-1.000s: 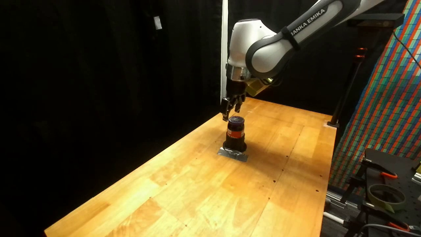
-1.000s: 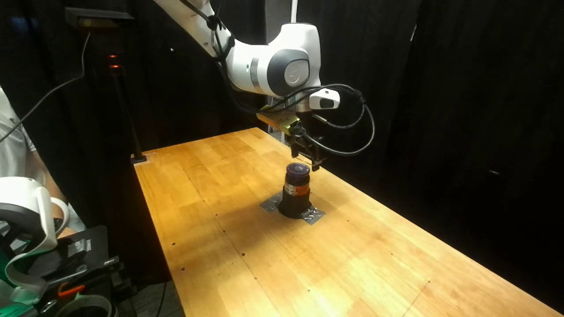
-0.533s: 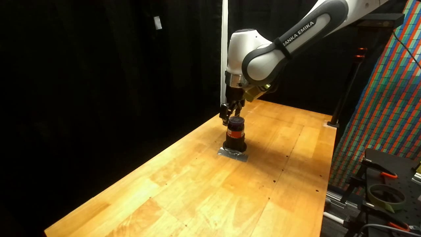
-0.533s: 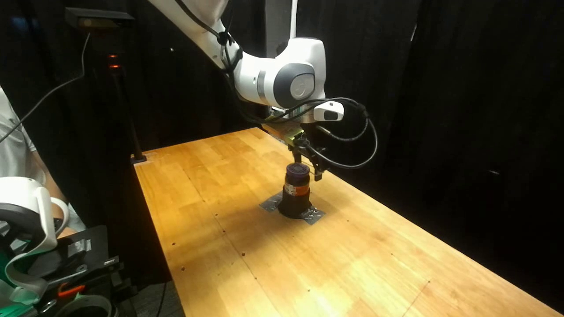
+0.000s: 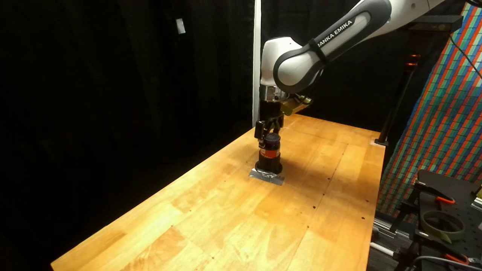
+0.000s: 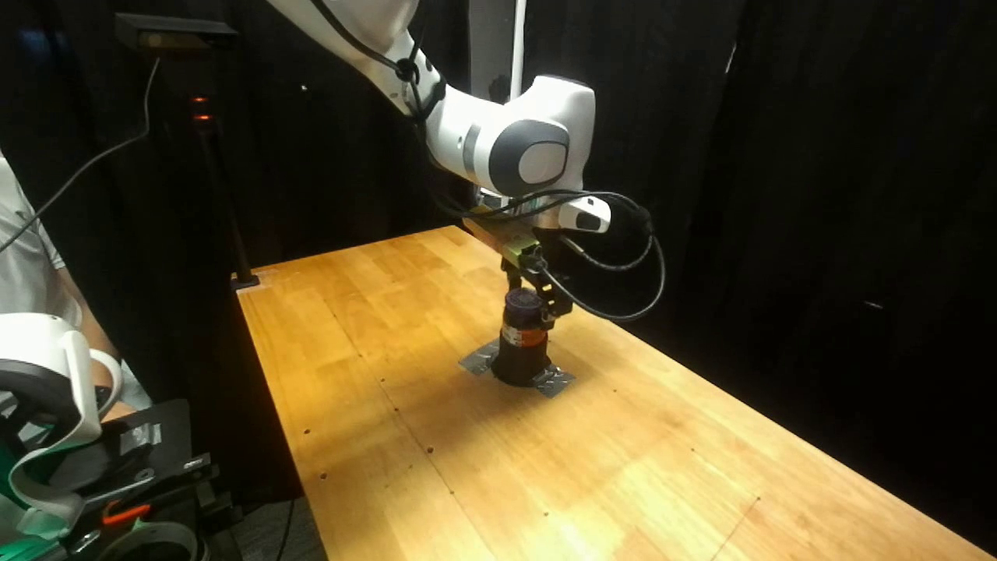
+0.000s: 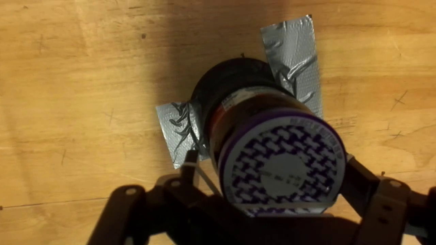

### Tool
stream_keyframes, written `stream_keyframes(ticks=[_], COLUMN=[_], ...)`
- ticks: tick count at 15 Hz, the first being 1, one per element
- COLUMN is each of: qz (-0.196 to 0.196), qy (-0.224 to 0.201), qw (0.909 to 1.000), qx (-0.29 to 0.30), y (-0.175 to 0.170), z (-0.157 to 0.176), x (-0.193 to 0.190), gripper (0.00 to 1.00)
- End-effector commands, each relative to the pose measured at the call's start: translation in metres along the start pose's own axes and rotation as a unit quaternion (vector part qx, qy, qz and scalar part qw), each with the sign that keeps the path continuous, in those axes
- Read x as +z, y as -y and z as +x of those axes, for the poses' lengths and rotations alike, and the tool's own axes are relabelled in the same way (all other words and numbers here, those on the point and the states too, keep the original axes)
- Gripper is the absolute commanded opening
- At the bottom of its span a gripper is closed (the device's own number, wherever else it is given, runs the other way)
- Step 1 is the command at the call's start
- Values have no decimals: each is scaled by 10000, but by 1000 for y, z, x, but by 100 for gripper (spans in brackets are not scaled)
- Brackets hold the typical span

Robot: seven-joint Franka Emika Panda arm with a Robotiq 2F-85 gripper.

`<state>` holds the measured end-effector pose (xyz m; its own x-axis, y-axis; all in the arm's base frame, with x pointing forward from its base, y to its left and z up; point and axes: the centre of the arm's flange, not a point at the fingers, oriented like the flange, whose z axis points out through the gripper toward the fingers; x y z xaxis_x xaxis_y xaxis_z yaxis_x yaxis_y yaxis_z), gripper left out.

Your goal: Put the rubber band on the cup

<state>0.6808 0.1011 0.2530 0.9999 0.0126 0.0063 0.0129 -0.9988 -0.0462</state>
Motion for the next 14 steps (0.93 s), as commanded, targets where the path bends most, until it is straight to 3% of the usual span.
stream_keyframes(ticks=[1, 7, 11, 14], qz=[422, 952, 908, 662], qy=[387, 952, 1044, 837], qw=[9982, 9904, 9899, 9940], qx=[-154, -304, -313, -246], y=[-9, -22, -19, -13], z=[-7, -24, -34, -43], x=[-24, -18, 0, 4], gripper=[100, 100, 100, 100])
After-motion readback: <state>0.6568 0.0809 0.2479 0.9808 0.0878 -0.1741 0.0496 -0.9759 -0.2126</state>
